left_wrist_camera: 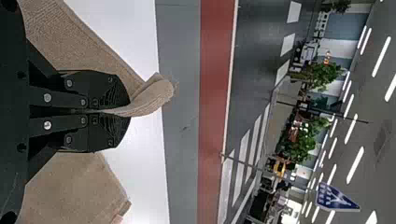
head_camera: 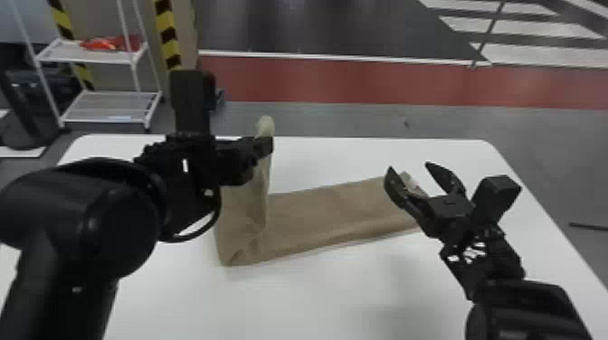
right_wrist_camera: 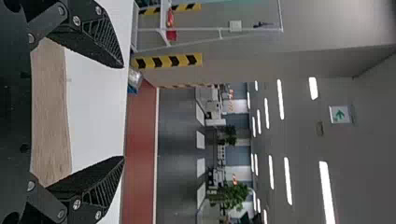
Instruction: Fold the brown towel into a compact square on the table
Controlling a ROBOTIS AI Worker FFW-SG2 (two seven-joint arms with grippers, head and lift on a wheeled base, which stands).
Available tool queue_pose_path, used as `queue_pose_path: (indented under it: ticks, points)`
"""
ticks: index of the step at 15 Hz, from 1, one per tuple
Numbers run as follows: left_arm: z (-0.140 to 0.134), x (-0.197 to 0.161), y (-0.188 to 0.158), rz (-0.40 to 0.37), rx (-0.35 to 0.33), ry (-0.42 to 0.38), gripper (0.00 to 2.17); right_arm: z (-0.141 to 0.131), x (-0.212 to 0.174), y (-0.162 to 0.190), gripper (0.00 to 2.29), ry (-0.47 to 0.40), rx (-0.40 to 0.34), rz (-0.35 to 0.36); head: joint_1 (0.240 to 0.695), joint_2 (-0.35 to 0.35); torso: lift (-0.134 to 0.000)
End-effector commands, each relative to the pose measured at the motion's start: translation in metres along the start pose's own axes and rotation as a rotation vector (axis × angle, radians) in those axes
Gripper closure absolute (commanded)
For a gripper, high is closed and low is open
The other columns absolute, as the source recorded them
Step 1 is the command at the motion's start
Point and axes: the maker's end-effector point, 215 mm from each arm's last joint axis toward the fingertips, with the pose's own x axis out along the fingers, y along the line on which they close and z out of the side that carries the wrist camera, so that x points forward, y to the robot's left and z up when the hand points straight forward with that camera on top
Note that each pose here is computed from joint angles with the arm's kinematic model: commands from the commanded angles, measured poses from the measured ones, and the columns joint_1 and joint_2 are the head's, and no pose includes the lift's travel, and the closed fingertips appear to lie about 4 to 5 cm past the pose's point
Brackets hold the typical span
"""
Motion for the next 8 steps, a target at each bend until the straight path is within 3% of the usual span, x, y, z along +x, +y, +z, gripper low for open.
queue_pose_path:
  ticks: [1, 3, 5, 8]
  points:
    - [-0.017, 0.029, -0.043, -0.023, 0.024, -0.029, 1.22, 0.011, -0.028, -0.061, 0.12, -0.050, 0.008, -0.115, 0.655, -0.184, -0.123]
    - [-0.050, 0.048, -0.045, 0.007, 0.095, 0.004, 1.22, 0.011, -0.047, -0.095, 0.12, -0.059, 0.026, -0.166, 0.649, -0.297, -0.123]
    - [-0.081, 0.060, -0.071, -0.021, 0.129, 0.032, 1.22, 0.007, -0.068, -0.121, 0.12, -0.062, 0.046, -0.200, 0.662, -0.350, -0.123]
    - [-0.102, 0.081, -0.080, -0.008, 0.189, 0.023, 1.22, 0.002, -0.083, -0.142, 0.12, -0.057, 0.057, -0.224, 0.685, -0.350, -0.123]
